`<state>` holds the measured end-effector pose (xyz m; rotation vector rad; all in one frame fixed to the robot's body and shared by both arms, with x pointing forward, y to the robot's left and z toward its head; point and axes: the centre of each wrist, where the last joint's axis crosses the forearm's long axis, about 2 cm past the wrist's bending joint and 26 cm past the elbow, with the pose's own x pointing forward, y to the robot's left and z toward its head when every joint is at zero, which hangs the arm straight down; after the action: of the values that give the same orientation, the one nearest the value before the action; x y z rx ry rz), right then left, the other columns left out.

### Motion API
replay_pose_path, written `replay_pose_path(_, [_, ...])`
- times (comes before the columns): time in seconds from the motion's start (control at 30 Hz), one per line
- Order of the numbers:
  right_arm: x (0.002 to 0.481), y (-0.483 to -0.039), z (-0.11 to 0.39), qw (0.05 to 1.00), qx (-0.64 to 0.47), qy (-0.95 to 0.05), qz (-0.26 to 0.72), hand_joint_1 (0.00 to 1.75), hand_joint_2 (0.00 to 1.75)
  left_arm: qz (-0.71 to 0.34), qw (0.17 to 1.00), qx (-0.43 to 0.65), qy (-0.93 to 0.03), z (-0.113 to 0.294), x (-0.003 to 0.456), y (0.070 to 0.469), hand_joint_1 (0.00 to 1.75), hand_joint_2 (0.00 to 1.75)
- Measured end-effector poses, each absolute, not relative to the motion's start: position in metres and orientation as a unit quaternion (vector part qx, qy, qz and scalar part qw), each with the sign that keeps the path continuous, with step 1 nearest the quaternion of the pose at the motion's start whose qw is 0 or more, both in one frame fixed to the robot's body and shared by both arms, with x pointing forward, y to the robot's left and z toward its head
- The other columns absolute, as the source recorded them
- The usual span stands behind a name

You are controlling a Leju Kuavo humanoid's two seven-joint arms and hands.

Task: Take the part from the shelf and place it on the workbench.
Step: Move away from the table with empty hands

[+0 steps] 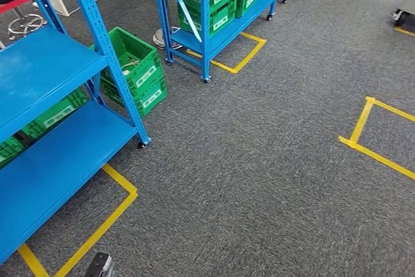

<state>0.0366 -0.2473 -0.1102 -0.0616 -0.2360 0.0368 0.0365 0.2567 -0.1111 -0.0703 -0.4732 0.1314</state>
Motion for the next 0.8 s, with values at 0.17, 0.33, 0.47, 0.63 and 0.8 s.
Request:
replay_pose_path(0.17, [0.0381, -0.2471, -0.1101, 0.992, -0.031, -0.118, 0.02, 0.0, 0.0, 0.071, 0.971, -0.048, -0.224, -0.1113, 0.0341, 0.256, 0.0, 0.0])
replay_pose_path(0.33, [0.0368, -0.2474, -0.1102, 0.992, -0.031, -0.117, 0.021, 0.0, 0.0, 0.119, 0.963, -0.067, -0.232, -0.1107, 0.0376, 0.2547, 0.0, 0.0])
replay_pose_path(0.47, [0.0375, -0.2477, -0.1102, 0.992, -0.031, -0.117, 0.025, 0.0, 0.0, 0.126, 0.964, -0.039, -0.229, -0.1114, 0.0356, 0.2604, 0.0, 0.0])
replay_pose_path(0.63, [0.0384, -0.2476, -0.1101, 0.992, -0.031, -0.117, 0.034, 0.0, 0.0, 0.126, 0.965, -0.037, -0.226, -0.1112, 0.0395, 0.2635, 0.0, 0.0])
replay_pose_path(0.8, [0.0381, -0.2474, -0.1101, 0.991, -0.03, -0.122, 0.039, 0.0, 0.0, 0.141, 0.965, -0.051, -0.215, -0.1111, 0.0393, 0.2625, 0.0, 0.0])
